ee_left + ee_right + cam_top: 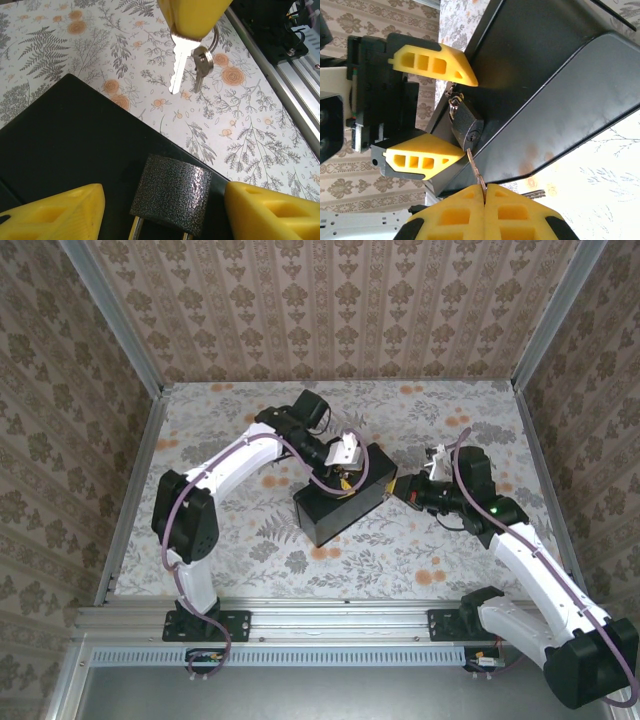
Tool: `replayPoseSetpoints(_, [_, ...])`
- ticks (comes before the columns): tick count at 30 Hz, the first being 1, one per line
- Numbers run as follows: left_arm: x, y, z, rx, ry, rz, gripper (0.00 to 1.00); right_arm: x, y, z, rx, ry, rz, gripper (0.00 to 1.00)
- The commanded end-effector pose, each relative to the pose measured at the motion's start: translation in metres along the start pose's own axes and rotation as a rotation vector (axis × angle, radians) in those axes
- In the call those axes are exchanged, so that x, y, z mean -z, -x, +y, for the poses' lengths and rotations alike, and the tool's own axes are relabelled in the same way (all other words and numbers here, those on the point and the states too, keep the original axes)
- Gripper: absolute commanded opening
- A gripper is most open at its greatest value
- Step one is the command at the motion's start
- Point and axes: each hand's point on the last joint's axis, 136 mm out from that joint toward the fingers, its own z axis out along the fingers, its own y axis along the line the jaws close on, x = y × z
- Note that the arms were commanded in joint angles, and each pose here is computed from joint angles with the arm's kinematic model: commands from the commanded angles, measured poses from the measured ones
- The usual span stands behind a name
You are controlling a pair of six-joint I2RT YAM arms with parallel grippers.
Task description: Unlock a padlock with a key
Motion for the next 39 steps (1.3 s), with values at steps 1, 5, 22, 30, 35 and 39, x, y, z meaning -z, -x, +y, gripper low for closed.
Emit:
replayPoseSetpoints(1, [-0.003, 0.009, -0.008, -0.021, -0.037, -0.032, 0.63, 0.004, -0.003, -0.002, 0.016, -0.002, 0.006, 0.00])
replayPoseSetpoints(5, [-0.007, 0.006, -0.009, -0.010, -0.058, -0.019, 0.59, 0.005, -0.002, -0.002, 0.018, -0.001, 0.005, 0.00])
replayPoseSetpoints(22, [-0.016, -0.006, -0.010, 0.005, -0.062, -0.007, 0.36, -0.002, -0.008, -0.003, -0.014, 0.043, 0.027, 0.00])
replayPoseSetpoints(30, [0.010, 0.022, -0.006, -0.026, 0.009, -0.177, 0.33, -0.005, -0.006, 0.007, 0.019, 0.088, 0.019, 0.00])
replayPoseSetpoints(35, [0.023, 0.033, -0.007, -0.034, 0.016, -0.244, 0.32, -0.004, -0.003, 0.020, 0.056, 0.129, 0.023, 0.00])
replayPoseSetpoints(39, [0.026, 0.035, -0.009, -0.043, 0.017, -0.262, 0.32, -0.004, -0.001, 0.029, 0.078, 0.144, 0.032, 0.00])
